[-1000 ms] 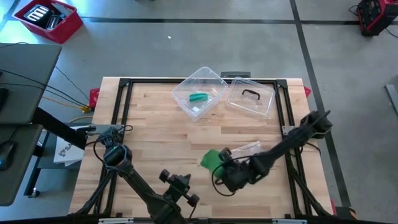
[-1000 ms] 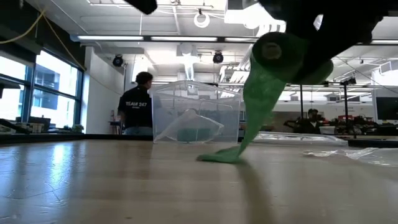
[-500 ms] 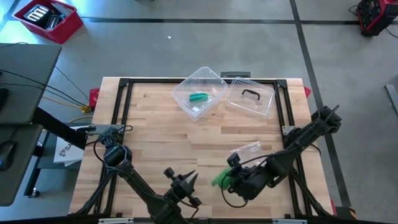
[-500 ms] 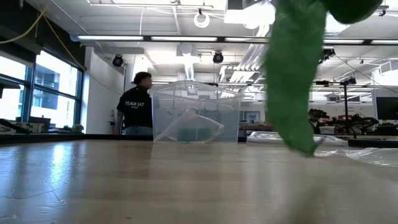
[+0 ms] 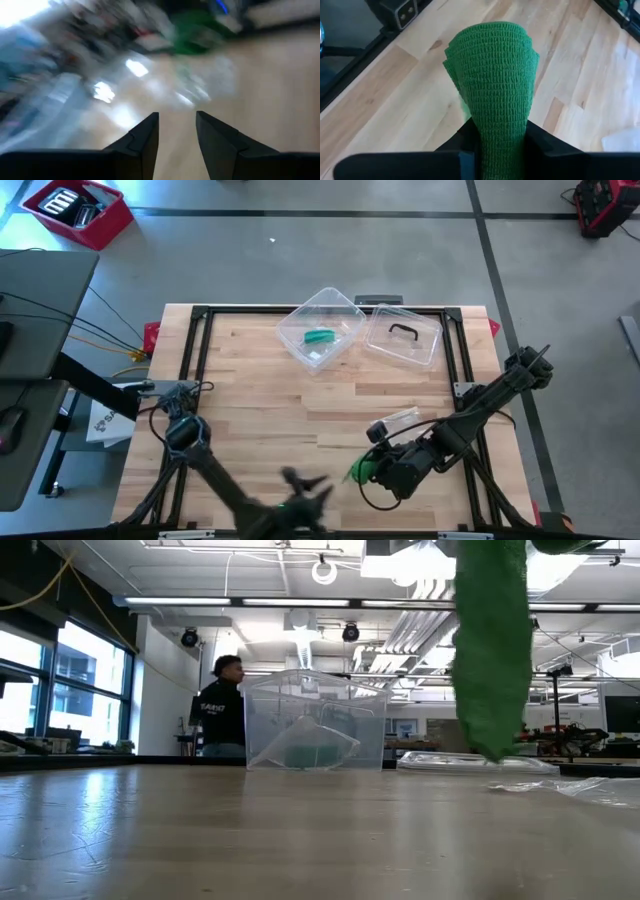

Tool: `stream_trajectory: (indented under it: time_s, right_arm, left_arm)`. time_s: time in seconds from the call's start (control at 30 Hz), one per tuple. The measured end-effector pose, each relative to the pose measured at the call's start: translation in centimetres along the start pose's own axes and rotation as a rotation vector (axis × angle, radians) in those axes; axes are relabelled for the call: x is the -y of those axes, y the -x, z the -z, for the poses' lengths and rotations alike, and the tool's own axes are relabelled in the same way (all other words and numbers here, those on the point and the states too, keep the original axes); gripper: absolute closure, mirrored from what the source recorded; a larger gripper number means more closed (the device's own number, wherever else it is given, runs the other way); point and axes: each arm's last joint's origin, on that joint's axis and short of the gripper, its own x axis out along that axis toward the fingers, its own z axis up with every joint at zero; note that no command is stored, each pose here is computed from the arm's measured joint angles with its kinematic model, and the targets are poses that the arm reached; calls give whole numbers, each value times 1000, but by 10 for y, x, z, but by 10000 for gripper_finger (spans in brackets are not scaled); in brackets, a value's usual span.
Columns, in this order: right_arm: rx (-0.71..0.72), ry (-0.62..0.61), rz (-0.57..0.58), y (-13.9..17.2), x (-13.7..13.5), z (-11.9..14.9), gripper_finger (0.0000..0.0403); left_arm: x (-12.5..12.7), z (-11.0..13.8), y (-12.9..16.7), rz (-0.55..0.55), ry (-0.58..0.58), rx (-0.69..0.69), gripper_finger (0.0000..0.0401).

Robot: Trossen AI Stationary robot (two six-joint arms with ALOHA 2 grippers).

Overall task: Roll bandage
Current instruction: Roll the green bandage

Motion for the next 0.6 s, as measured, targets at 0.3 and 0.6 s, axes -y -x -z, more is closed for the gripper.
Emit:
stream_trajectory:
  time_s: [0.3, 0.6]
  right_arm:
    - [103, -164, -273, -34, 18, 0, 334]
    - [128, -342, -816, -72, 44, 5, 334]
  left_arm:
    - [-29, 81, 45, 18, 463, 66, 275]
    - [-37, 57, 41, 42, 394, -3, 274]
